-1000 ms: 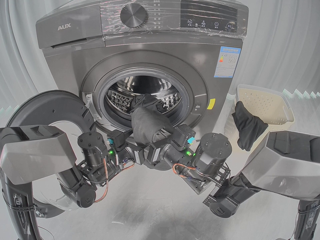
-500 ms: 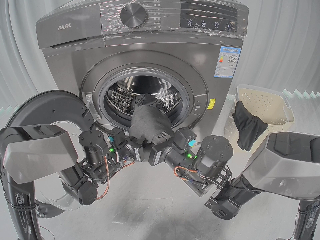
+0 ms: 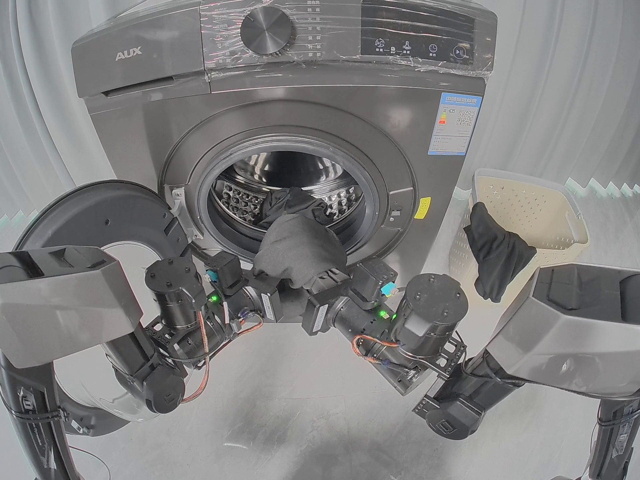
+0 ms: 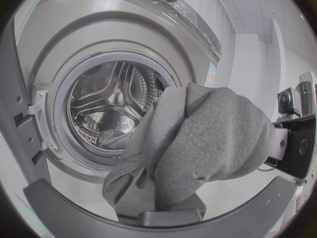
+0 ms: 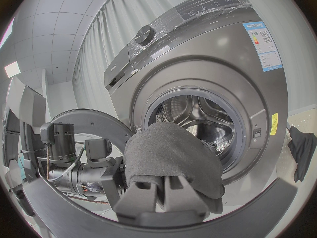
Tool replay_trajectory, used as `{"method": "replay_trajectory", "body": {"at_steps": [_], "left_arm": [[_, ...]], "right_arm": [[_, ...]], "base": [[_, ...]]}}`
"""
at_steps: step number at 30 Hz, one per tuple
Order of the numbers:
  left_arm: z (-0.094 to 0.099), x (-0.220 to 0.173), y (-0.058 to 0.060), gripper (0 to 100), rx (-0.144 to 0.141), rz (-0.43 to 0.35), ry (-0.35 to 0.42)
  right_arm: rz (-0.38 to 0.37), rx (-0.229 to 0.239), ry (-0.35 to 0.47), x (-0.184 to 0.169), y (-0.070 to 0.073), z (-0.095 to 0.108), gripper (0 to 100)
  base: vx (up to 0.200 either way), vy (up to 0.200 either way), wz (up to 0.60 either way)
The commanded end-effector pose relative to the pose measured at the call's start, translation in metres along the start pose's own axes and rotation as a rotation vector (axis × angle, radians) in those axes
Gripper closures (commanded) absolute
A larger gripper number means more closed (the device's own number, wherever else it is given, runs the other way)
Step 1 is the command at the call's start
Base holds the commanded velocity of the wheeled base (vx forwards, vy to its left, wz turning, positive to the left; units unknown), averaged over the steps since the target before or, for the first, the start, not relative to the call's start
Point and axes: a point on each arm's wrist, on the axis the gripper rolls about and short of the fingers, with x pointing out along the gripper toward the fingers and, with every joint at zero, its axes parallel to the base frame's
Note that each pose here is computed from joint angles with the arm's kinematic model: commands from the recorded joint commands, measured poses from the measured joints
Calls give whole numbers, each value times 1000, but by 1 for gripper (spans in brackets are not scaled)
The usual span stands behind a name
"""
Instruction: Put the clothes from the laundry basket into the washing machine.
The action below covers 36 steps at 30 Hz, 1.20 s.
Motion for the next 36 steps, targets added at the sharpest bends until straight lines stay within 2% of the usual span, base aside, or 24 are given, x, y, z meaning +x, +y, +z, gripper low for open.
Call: {"method": "replay_trajectory", "body": {"at_steps": [1, 3, 5, 7, 11, 13, 17, 19, 24, 26, 33, 36], "left_arm": [[10, -5, -1, 100, -10, -2, -23], [14, -7, -2, 100, -24, -3, -33], [15, -7, -2, 100, -26, -2, -35], [23, -13, -3, 100, -55, -4, -50], [28, -20, -4, 100, -77, -5, -54], [34, -24, -5, 100, -93, -8, -67], [44, -32, -7, 100, -125, -14, -89], [46, -35, -8, 100, -127, -15, -93], [57, -54, -12, 100, -170, -25, -104], [60, -61, -13, 100, -181, -31, -106], [68, -77, -19, 100, -172, -38, -117], [67, -84, -20, 100, -162, -36, -108]], "right_arm": [[6, 4, 4, -1, 2, 0, 0], [6, 0, 27, -6, 1, -4, 0], [7, -1, 32, -7, 1, -4, 0], [13, -28, 119, -28, -2, -11, 0], [39, -51, 226, -54, -6, -25, 0], [44, -58, 268, -64, -8, -31, 0], [40, -59, 300, -72, -11, -35, 0], [39, -62, 305, -74, -12, -35, 0], [32, -57, 328, -81, -15, -35, 0], [23, -51, 310, -80, -17, -29, 0], [-59, -41, 249, -77, -39, -9, 0], [-117, -26, 222, -79, -55, 2, 0]], "base": [[0, 0, 0], [0, 0, 0], [0, 0, 0], [0, 0, 0], [0, 0, 0], [0, 0, 0], [0, 0, 0], [0, 0, 0], [0, 0, 0], [0, 0, 0], [0, 0, 0], [0, 0, 0]]}}
